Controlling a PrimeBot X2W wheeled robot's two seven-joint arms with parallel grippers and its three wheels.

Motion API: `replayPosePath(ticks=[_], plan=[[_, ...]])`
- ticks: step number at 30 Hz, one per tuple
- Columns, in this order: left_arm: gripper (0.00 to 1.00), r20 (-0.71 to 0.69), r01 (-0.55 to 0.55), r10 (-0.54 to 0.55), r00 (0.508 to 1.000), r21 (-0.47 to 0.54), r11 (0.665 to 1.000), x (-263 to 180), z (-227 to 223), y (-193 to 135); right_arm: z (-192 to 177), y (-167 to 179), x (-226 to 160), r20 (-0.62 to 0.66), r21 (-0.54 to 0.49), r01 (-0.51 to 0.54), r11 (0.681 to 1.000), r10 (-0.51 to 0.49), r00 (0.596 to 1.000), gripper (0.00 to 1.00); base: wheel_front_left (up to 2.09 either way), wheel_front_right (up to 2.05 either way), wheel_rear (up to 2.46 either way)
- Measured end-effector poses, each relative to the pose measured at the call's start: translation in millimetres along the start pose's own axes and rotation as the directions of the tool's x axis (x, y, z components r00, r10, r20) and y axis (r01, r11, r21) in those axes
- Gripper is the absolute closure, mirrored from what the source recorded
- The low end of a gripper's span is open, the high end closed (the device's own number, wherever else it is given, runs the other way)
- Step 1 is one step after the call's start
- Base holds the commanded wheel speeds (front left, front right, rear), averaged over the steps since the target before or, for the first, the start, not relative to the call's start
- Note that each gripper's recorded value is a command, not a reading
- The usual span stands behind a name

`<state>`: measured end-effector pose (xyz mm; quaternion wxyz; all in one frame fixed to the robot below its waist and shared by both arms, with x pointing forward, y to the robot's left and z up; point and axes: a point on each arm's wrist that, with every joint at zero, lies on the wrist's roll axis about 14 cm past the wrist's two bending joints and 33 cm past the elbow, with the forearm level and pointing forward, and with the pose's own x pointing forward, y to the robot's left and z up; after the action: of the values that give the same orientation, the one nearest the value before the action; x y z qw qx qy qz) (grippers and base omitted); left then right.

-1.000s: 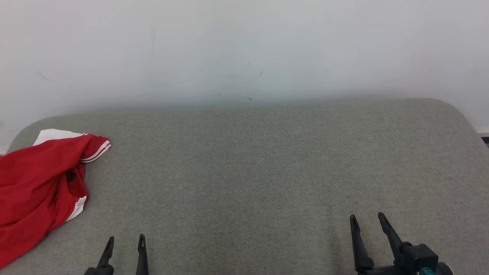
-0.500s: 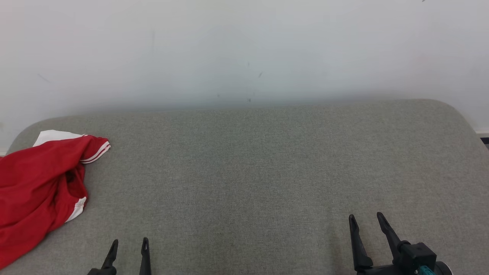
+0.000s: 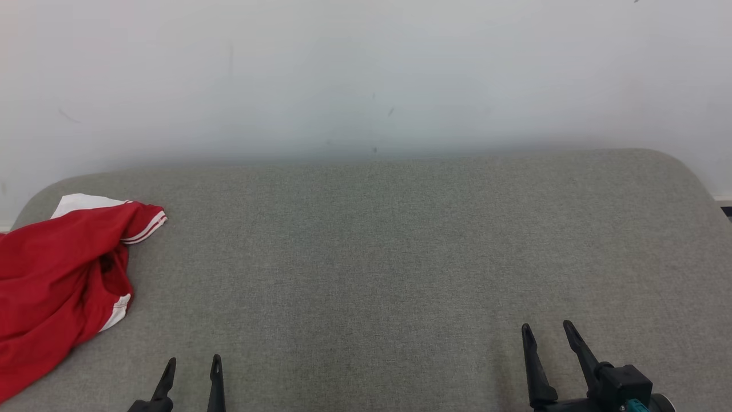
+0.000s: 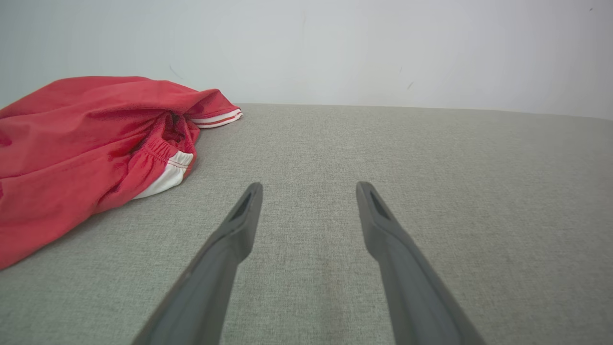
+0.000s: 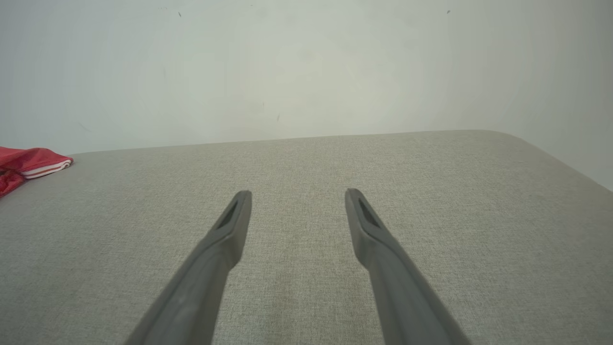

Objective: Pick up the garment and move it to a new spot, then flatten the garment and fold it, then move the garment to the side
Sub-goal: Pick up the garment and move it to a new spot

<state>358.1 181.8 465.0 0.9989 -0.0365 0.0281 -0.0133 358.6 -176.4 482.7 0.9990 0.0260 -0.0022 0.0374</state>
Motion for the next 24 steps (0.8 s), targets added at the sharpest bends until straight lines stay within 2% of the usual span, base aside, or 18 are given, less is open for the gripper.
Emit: replayPosePath(ticks=[9, 17, 24], plan=[[0.00, 0.001, -0.038, 0.038, 0.999, -0.006, 0.999, -5, 0, 12, -1, 6, 6, -0.002, 0.007, -0.019, 1.000, 0.019, 1.000, 0.00, 0.00, 0.00, 0.00], [0.00, 0.011, -0.138, 0.138, 0.990, -0.005, 0.990, -23, 2, 43, -7, 29, 16, -0.020, 0.012, -0.089, 0.996, 0.089, 0.996, 0.00, 0.00, 0.00, 0.00], [0.00, 0.007, -0.243, 0.243, 0.970, -0.017, 0.970, -49, -1, 74, -8, 56, 28, -0.027, 0.013, -0.169, 0.986, 0.169, 0.985, 0.00, 0.00, 0.00, 0.00]])
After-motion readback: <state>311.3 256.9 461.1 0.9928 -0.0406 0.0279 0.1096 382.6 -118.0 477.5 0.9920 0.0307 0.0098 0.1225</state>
